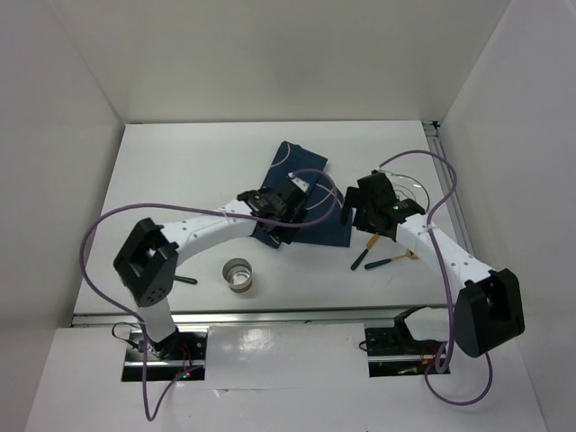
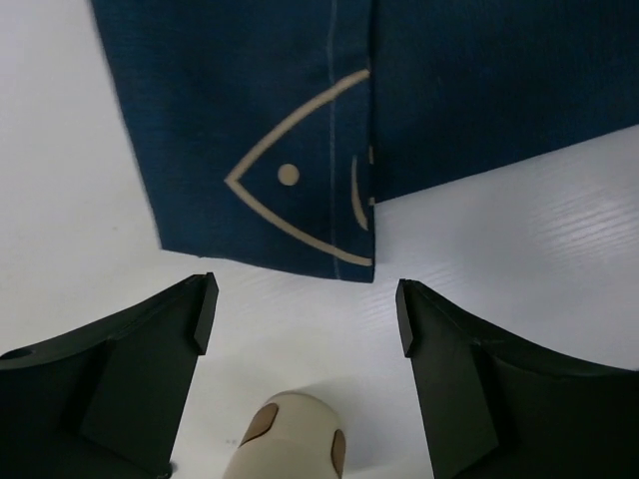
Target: Set the dinner table for one person
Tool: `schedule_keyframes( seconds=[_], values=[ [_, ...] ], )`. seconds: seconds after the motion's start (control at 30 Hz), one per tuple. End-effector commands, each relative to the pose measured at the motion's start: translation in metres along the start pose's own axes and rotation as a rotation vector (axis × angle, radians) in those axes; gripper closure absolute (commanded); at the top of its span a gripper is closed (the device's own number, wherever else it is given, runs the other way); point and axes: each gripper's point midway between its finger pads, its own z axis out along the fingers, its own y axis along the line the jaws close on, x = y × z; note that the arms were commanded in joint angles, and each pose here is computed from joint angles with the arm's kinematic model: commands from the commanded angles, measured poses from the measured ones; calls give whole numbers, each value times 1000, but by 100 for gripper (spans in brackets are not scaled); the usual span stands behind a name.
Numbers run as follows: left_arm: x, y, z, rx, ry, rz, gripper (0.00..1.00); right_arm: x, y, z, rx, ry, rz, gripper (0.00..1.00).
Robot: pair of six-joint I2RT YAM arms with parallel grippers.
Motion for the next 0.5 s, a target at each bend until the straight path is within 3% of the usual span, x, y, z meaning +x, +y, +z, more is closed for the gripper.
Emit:
schedule_keyframes(
  seconds=[0.0,0.17,0.27,0.47],
  values=[
    [10,-11,20,-46,16,41,9,-4,1,-8,-39,-27,35,1],
    [29,-22,46,-65,51,48,10,-5,-3,-13,-34,-32,44,1],
    [36,-26,56,-84,72,70,18,-3,-7,-11,-24,-26,49,1],
    [45,-24,74,-149,114,113,22,-2,-6,-11,-32,-21,49,1]
  ],
)
